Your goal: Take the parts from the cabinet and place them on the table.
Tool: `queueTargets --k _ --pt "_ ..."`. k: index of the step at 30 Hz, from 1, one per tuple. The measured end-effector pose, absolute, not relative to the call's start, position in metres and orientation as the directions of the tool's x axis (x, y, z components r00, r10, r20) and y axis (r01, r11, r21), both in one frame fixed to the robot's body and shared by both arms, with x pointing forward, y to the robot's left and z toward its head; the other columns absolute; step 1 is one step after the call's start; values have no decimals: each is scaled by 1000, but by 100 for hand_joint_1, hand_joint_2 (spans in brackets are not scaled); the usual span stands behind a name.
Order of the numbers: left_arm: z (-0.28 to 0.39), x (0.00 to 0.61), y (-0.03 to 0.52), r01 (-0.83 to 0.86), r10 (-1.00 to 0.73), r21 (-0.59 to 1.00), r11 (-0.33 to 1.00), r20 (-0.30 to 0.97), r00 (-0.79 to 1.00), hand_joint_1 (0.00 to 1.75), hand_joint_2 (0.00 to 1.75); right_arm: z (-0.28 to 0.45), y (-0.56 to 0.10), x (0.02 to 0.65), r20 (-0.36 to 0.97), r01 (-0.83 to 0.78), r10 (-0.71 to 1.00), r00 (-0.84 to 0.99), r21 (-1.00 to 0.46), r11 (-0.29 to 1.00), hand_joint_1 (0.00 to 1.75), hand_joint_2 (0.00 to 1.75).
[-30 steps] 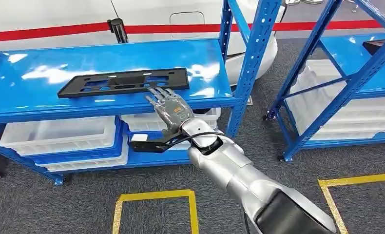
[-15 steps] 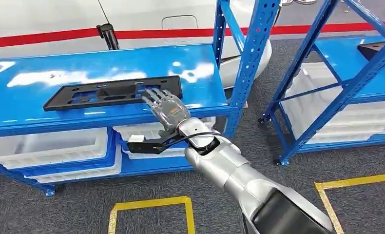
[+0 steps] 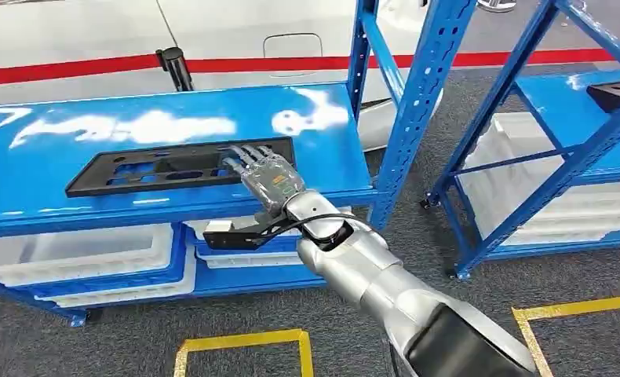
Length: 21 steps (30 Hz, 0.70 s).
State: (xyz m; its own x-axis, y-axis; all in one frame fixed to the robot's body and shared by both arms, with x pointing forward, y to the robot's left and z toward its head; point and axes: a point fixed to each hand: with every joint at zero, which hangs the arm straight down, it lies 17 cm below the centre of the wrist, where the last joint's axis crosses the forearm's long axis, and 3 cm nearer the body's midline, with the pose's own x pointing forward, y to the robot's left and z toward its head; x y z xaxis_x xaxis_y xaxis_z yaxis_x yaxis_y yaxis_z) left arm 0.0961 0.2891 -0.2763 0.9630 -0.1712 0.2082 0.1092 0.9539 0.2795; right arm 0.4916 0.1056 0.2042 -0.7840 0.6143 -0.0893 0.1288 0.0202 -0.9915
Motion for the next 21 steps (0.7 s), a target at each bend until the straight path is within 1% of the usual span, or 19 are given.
queueTargets --k 4,12,21 --pt "-276 97 289 109 -171 280 954 209 963 0 0 212 113 489 -91 136 606 -791 -990 28 0 175" --pt "-277 91 289 113 -173 281 953 201 964 0 0 200 116 482 -83 116 598 -797 -993 17 0 175" --pt "-276 97 291 112 -179 291 950 217 960 0 0 198 115 483 -84 115 605 -792 -993 12 0 175"
